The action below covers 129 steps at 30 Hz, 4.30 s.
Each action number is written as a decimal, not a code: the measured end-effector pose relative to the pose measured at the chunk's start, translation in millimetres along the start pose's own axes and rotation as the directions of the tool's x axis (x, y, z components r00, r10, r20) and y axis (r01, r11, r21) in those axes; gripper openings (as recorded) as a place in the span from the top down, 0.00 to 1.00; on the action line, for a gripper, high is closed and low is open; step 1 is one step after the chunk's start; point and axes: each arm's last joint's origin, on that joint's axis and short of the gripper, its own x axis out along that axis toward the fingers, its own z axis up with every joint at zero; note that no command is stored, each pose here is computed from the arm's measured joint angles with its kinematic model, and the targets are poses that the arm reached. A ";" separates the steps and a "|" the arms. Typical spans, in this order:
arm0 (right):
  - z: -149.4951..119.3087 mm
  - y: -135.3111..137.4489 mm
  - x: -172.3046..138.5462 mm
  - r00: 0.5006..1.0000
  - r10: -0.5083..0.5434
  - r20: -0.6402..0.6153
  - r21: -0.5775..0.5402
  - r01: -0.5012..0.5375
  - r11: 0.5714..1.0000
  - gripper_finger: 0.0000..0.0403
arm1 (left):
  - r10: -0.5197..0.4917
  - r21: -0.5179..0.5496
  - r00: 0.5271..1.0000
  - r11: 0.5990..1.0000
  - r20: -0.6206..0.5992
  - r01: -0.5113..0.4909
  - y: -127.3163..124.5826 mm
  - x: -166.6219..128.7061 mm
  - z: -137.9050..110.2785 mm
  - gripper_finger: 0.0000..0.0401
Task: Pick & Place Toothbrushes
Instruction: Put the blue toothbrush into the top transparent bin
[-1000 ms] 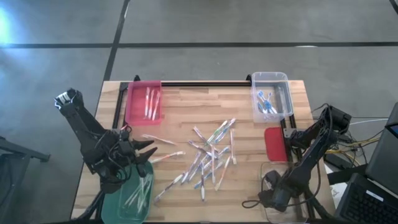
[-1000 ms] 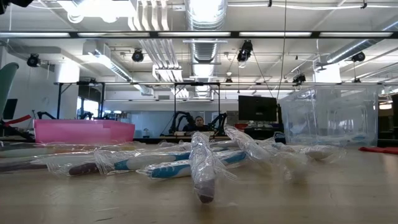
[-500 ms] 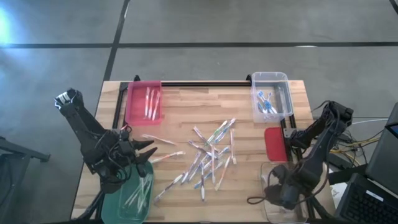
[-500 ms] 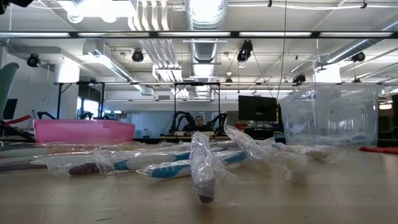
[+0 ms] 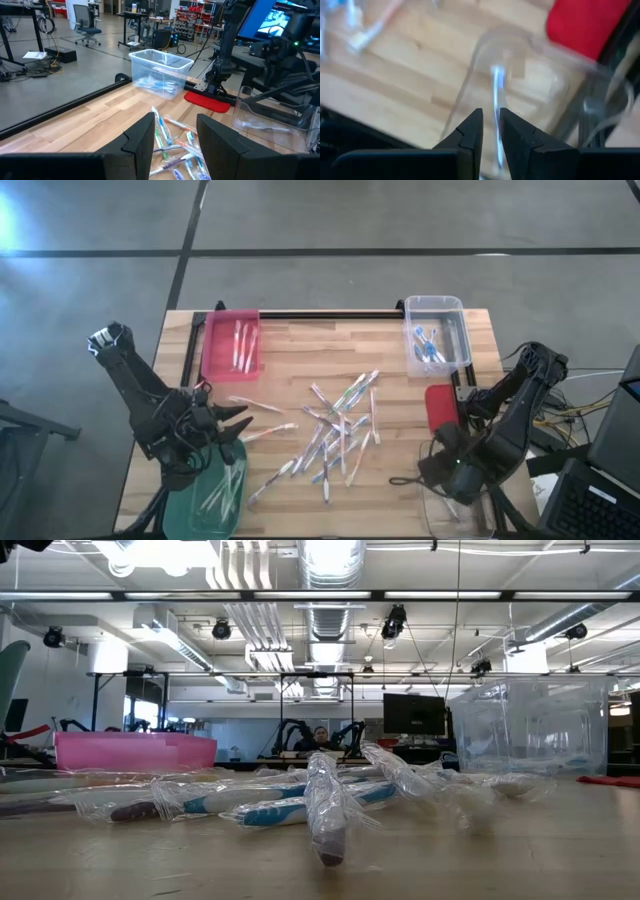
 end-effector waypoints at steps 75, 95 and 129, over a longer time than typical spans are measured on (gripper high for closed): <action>234.7 95.1 126.9 0.983 -0.082 0.166 0.628 -0.041 0.778 0.34 | -0.001 -0.001 1.000 1.000 0.000 0.001 0.0 -0.2 0.1 0.62; 247.7 95.7 157.5 0.986 -0.057 0.154 0.643 -0.056 0.764 0.46 | 0.000 0.000 1.000 1.000 0.000 0.000 0.0 -0.1 0.1 0.62; 251.7 97.7 203.9 0.995 -0.095 -0.018 0.492 0.092 0.866 0.76 | 0.000 -0.001 1.000 1.000 0.000 0.000 0.0 0.0 0.1 0.62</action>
